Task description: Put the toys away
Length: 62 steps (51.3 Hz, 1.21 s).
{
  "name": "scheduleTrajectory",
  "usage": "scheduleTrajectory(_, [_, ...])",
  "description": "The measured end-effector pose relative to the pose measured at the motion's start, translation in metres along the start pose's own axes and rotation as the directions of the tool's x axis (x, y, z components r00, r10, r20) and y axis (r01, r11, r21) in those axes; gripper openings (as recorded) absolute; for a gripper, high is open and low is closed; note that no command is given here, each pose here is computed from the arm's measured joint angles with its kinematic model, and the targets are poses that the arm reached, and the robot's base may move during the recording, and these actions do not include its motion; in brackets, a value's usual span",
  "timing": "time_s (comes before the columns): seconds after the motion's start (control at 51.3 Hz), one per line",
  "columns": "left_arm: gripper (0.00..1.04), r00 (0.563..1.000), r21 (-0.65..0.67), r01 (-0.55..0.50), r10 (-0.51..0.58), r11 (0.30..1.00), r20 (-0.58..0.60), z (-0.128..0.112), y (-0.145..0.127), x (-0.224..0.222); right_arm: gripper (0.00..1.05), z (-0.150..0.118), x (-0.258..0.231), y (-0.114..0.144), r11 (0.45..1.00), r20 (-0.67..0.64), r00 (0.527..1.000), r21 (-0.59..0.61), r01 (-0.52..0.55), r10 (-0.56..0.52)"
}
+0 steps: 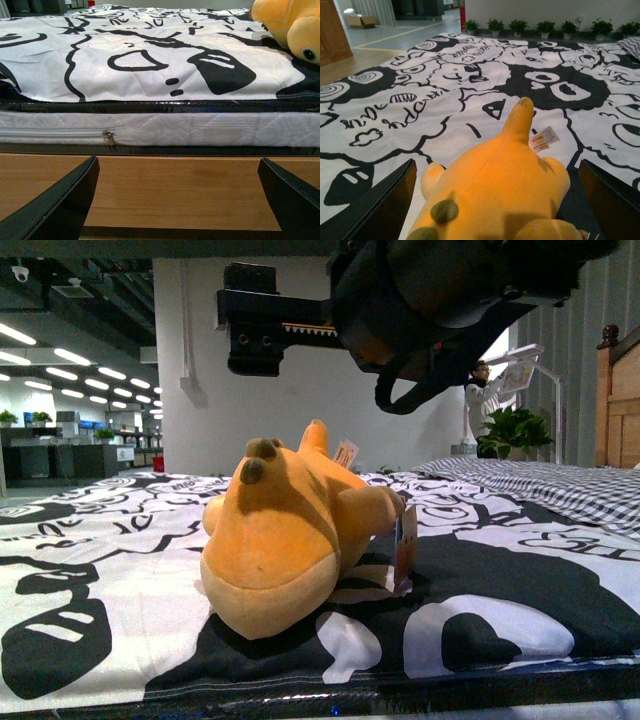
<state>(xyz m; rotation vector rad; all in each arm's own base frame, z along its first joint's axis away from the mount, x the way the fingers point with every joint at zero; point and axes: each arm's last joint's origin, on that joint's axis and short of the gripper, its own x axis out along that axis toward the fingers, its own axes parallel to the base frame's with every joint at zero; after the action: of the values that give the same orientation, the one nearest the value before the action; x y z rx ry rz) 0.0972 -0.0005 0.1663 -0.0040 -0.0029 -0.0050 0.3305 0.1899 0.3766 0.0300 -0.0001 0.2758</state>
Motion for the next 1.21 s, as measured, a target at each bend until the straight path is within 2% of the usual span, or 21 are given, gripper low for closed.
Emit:
scheduleTrajectory(0.487, [0.99,1.000,0.000,0.000,0.000,1.000,0.000,0.000,0.000,0.000,0.98,-0.034,0.015,0.027,0.994,-0.082,0.992,-0.064,0.091,-0.097])
scheduleTrajectory(1.208, [0.99,1.000,0.000,0.000,0.000,1.000,0.000,0.000,0.000,0.000,0.98,-0.075,0.009,0.041,0.997,-0.149,0.985,-0.027,0.078,-0.082])
